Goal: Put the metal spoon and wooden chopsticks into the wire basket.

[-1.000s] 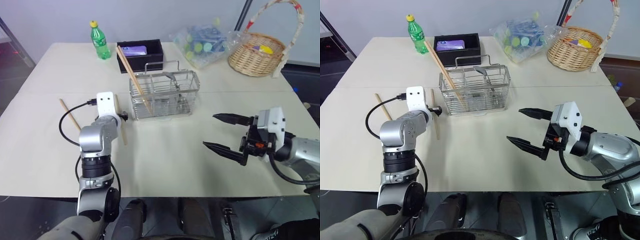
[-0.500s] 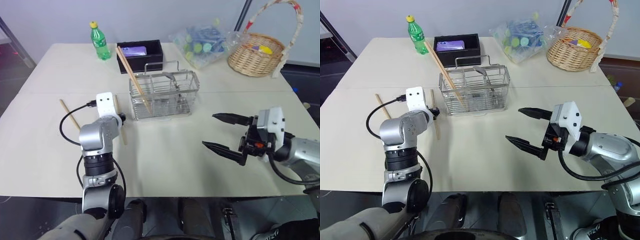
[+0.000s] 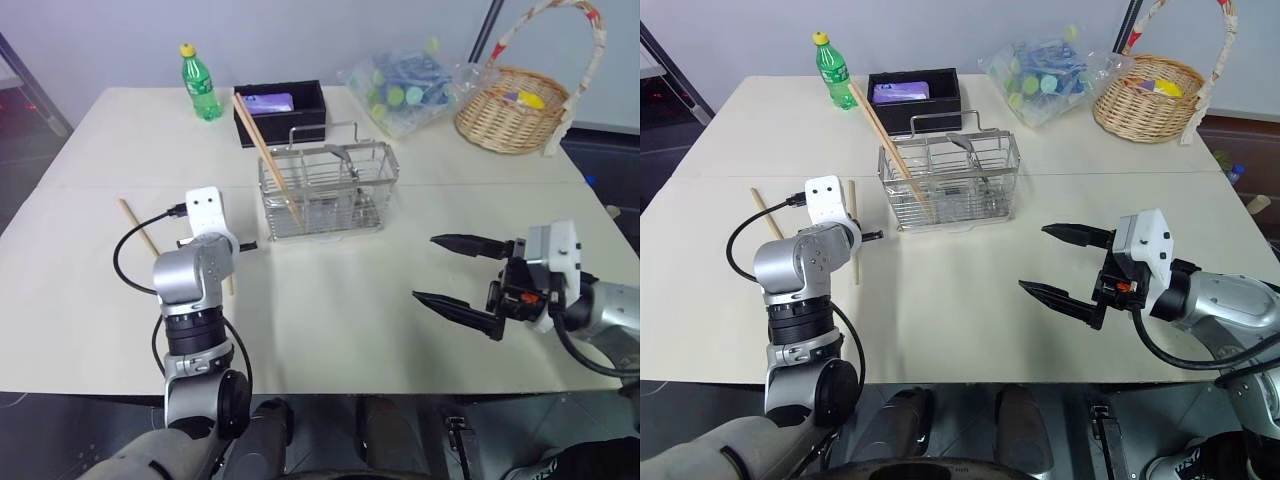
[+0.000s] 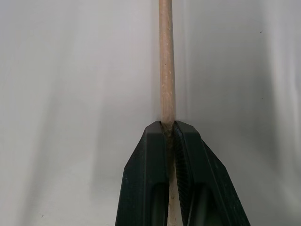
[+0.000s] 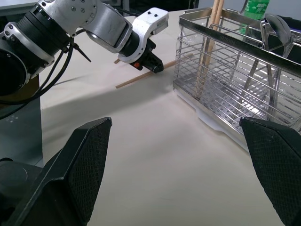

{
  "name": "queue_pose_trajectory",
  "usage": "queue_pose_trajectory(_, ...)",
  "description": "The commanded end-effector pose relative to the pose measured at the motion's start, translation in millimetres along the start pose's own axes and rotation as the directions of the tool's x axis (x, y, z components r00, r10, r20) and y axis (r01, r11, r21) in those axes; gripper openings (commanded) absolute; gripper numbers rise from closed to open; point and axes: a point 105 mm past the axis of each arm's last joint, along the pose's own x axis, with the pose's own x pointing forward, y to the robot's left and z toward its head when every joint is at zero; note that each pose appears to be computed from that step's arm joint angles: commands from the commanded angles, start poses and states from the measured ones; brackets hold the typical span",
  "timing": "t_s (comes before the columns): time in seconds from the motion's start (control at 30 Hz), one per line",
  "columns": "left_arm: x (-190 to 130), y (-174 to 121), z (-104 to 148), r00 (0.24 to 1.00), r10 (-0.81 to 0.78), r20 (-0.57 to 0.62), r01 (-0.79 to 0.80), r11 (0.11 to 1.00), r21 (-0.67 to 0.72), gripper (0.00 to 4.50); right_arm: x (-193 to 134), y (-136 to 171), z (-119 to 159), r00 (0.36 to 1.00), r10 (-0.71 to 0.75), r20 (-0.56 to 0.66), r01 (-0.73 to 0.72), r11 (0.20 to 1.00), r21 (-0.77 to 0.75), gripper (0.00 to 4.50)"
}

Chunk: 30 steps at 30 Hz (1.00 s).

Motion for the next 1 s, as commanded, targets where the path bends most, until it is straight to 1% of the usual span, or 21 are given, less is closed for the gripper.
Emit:
queue_pose_trajectory(0.03,2,14,6,0.999,0.002,0.045,-0.003,1.000,0.019,0.07,0,1,9,1.000,-0.010,0.020,0.010,0.999,-0.033,4.50)
queue_pose_trajectory(0.17,-3,27,42,0.974,-0.059,0.217,0.061,0.998,-0.004,0.07,1,1,8,0.999,-0.024,0.024,0.025,0.999,-0.026,4.50)
queue_pose_trajectory(0.23,-8,38,64,0.952,-0.076,0.295,0.087,0.996,-0.025,0.07,1,1,7,0.999,-0.032,0.022,0.032,0.999,-0.024,4.50)
queue_pose_trajectory(0.37,-26,52,122,0.857,-0.141,0.495,0.171,0.985,-0.015,0.07,1,-1,7,0.999,-0.043,0.023,0.044,0.999,-0.025,4.50)
queue_pose_trajectory(0.43,-35,54,144,0.798,-0.199,0.569,0.228,0.973,0.020,0.07,2,-2,7,0.999,-0.047,0.025,0.048,0.999,-0.026,4.50)
queue_pose_trajectory(0.5,-48,54,167,0.702,-0.288,0.651,0.266,0.954,0.135,0.07,2,-2,8,0.998,-0.053,0.027,0.053,0.998,-0.026,4.50)
queue_pose_trajectory(0.53,-56,52,176,0.640,-0.352,0.683,0.312,0.931,0.187,0.07,2,-2,8,0.998,-0.056,0.028,0.056,0.998,-0.027,4.50)
queue_pose_trajectory(0.6,-69,45,187,0.524,-0.464,0.714,0.393,0.876,0.281,0.07,2,-3,8,0.998,-0.062,0.030,0.063,0.998,-0.029,4.50)
queue_pose_trajectory(0.63,-76,41,190,0.465,-0.514,0.721,0.434,0.842,0.320,0.07,2,-3,9,0.997,-0.065,0.031,0.066,0.997,-0.030,4.50)
queue_pose_trajectory(0.67,-88,34,194,0.383,-0.579,0.720,0.488,0.789,0.374,0.07,2,-4,8,0.997,-0.067,0.032,0.068,0.997,-0.032,4.50)
queue_pose_trajectory(0.73,-109,25,203,0.235,-0.657,0.716,0.575,0.688,0.443,0.07,2,-4,8,0.997,-0.073,0.034,0.074,0.997,-0.034,4.50)
queue_pose_trajectory(0.9,-140,13,226,0.012,-0.715,0.699,0.666,0.528,0.527,0.07,4,-3,8,0.995,-0.084,0.045,0.085,0.996,-0.034,4.50)
queue_pose_trajectory(1.0,-152,5,235,-0.089,-0.713,0.696,0.720,0.436,0.539,0.07,6,-2,7,0.995,-0.089,0.053,0.091,0.995,-0.032,4.50)
